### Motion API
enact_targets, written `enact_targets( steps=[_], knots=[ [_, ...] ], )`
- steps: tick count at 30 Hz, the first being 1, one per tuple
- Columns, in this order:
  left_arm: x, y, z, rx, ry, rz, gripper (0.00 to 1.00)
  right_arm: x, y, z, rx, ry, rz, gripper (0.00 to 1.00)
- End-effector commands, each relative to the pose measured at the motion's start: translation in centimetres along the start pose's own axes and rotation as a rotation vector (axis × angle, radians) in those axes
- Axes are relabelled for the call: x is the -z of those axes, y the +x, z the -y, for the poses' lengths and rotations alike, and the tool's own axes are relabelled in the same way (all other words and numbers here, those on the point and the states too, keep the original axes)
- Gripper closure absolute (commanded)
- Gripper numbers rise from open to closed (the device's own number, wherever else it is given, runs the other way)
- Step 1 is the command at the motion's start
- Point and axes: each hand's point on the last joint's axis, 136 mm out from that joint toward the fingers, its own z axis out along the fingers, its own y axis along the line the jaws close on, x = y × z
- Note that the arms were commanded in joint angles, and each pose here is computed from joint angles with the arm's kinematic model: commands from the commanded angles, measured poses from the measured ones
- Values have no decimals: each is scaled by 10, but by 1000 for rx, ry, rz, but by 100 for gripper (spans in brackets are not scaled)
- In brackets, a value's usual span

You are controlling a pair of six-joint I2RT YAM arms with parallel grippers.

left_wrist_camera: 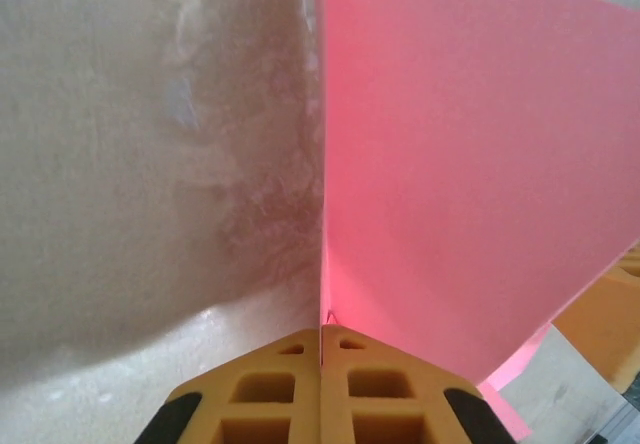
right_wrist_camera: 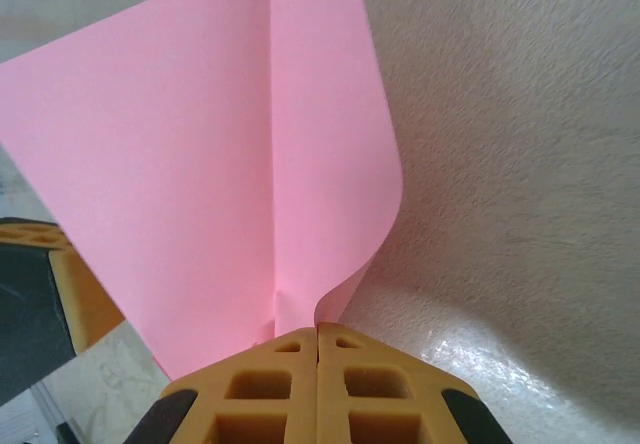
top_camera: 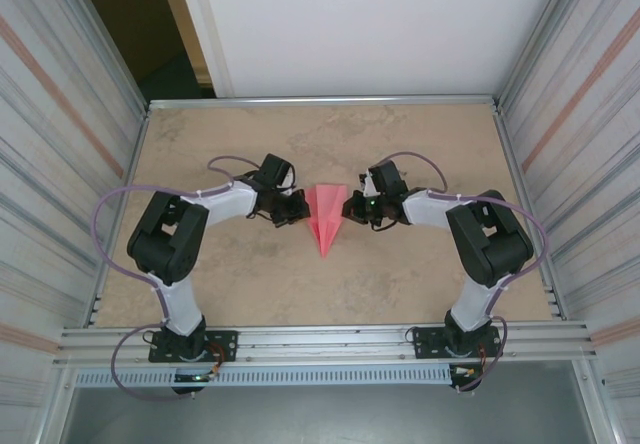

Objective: Fold a paper plane with a square sheet of paper (pick it up from the middle)
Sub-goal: Turn over a paper plane at the center of the table.

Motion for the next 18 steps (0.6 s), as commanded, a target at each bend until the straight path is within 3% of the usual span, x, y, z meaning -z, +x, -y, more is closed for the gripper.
enact_targets(
  steps=[1,8,18],
  knots=[
    [21,-16,24,-43,98,74,100,18,-20,-12,43,0,71,98],
    [26,-29,16,-31,119,112,100,24,-33,3,3,36,111,98],
    [9,-31,18,-132,193,82,100,6,-31,20,-2,52,34,95]
  ],
)
